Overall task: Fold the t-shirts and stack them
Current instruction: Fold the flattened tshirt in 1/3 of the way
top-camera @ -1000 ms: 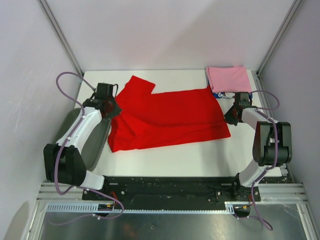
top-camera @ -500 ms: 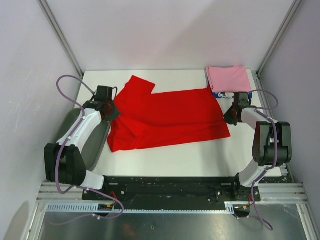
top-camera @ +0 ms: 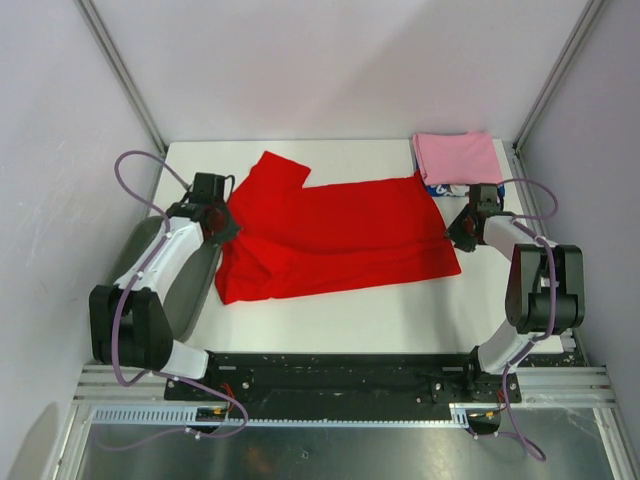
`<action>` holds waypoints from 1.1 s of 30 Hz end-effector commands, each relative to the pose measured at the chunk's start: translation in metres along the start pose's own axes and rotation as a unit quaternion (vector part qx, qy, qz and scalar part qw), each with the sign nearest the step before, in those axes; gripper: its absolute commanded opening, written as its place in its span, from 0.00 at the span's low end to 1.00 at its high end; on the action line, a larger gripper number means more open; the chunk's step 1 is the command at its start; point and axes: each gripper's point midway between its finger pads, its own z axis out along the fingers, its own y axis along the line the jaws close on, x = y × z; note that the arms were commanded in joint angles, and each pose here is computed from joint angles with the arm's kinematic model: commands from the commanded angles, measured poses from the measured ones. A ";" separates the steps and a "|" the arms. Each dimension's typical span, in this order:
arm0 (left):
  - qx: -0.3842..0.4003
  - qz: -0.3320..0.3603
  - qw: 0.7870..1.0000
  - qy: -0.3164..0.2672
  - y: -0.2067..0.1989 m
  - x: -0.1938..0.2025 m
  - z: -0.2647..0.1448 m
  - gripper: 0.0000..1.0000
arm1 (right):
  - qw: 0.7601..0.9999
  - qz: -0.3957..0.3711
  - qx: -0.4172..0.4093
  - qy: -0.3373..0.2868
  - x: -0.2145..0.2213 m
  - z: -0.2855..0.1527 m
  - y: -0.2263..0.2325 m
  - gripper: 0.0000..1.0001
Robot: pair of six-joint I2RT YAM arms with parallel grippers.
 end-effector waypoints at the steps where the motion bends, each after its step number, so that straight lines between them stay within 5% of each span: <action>1: 0.007 0.011 1.000 -0.015 -0.004 -0.015 0.003 0.00 | 0.998 -0.003 -0.026 -0.050 -0.032 -0.028 0.016 0.45; 27: 0.021 0.003 0.999 0.029 -0.023 -0.009 0.037 0.00 | 0.999 0.046 -0.006 0.025 0.058 -0.036 -0.049 0.47; 33: 0.018 0.009 0.999 0.037 -0.022 -0.006 0.044 0.00 | 0.999 0.049 0.004 0.023 0.059 -0.029 -0.054 0.38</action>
